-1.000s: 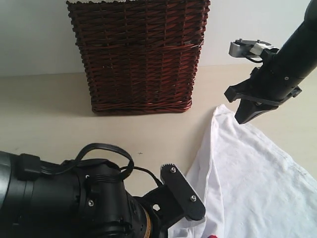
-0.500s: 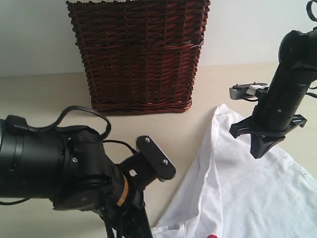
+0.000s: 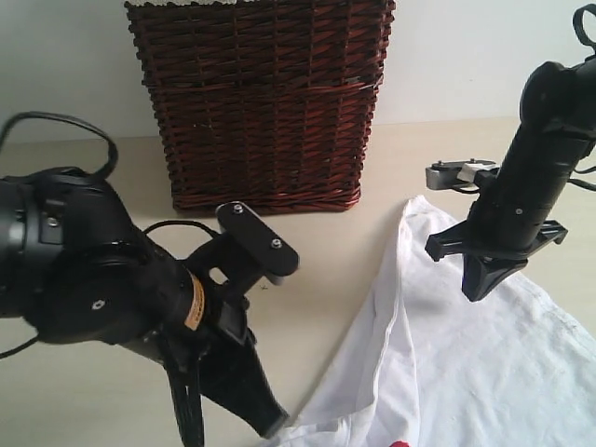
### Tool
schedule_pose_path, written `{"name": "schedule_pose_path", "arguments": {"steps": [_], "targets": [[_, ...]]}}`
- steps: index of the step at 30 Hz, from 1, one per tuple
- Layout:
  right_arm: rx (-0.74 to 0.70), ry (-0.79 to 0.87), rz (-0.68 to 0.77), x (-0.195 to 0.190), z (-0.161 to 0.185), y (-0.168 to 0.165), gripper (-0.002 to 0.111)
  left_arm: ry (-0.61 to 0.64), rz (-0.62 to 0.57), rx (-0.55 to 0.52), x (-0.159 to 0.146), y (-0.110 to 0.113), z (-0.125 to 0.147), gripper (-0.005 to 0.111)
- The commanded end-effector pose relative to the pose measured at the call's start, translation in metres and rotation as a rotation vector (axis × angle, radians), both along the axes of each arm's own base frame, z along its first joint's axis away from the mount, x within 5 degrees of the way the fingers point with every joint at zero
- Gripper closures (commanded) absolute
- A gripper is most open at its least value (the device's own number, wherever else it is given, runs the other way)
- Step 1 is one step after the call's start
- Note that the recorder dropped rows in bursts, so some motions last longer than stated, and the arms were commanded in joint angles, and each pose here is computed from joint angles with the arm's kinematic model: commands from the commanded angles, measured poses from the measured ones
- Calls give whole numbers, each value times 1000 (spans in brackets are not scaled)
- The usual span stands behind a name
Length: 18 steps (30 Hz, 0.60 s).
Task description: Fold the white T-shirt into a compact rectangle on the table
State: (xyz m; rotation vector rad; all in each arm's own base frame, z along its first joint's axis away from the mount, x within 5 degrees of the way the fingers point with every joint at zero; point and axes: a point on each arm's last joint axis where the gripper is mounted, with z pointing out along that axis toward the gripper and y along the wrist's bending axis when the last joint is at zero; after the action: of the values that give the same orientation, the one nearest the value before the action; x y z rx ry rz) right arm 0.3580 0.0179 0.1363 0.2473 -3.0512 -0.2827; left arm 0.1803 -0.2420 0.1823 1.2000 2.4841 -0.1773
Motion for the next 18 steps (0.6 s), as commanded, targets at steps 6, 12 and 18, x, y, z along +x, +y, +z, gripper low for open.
{"name": "schedule_pose_path", "arguments": {"steps": [6,12,18], "targets": [[0,-12,12,2,0,0,108,118,-271,-74,-68,-32,-17,107],[3,16,12,0,0,0,108,197,-169,40,-41,-26,-66,107],[2,11,11,0,0,0,108,292,-21,145,2,4,-97,107]]}}
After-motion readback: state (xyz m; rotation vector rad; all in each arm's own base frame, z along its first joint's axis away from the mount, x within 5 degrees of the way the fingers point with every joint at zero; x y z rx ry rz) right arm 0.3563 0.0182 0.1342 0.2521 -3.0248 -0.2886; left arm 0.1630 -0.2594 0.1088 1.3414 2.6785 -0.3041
